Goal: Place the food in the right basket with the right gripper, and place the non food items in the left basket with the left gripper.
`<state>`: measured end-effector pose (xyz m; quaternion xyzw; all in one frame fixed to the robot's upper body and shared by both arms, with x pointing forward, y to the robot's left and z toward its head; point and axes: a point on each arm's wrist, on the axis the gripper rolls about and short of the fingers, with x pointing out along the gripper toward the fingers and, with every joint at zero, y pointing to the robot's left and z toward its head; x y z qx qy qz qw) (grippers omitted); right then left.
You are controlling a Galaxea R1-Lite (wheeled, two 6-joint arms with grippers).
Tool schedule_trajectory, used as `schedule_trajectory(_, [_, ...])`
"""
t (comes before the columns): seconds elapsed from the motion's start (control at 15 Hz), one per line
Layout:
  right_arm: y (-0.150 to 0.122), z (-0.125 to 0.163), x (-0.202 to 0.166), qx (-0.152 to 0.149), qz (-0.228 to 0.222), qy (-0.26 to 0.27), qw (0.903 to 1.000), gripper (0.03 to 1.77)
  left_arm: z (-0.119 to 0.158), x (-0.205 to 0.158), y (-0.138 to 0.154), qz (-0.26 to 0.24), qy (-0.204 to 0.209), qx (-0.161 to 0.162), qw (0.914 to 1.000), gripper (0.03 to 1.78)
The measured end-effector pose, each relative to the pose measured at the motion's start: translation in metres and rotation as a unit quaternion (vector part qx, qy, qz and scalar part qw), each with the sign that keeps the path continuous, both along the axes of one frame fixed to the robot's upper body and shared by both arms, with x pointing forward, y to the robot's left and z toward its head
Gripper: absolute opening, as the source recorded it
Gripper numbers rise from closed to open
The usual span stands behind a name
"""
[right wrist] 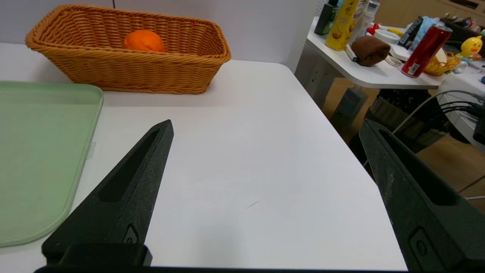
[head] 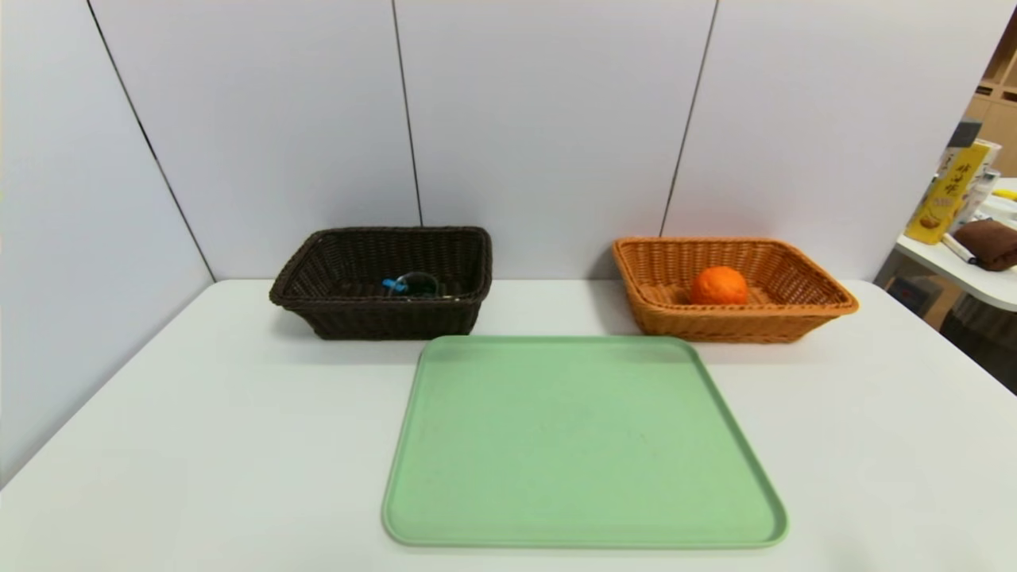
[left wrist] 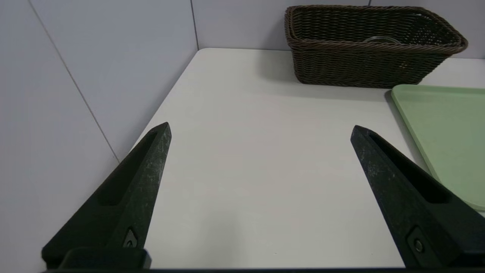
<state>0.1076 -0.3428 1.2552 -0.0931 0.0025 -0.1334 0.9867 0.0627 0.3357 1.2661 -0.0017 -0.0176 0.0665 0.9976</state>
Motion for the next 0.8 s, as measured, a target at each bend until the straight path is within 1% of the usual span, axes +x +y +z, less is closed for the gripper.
schedule_trajectory(0.07, [0.000, -0.003, -0.001, 0.000, 0.000, 0.000, 1.0000, 1.69, -0.001, 0.000, 0.000, -0.007, -0.001, 0.001, 1.0000, 1.69])
schedule_trajectory(0.53, [-0.001, -0.023, -0.012, 0.002, -0.020, -0.010, 0.9997, 1.69, -0.011, -0.005, 0.000, -0.014, -0.008, 0.001, 0.9999, 1.69])
schedule_trajectory(0.67, [-0.001, -0.027, -0.016, 0.003, -0.027, -0.020, 0.9994, 1.69, -0.015, -0.007, 0.000, -0.017, -0.011, 0.002, 0.9998, 1.69])
schedule_trajectory(0.8, [-0.001, -0.029, -0.020, 0.002, -0.025, -0.033, 0.9992, 1.69, -0.020, -0.009, -0.001, -0.024, -0.015, 0.003, 0.9996, 1.69])
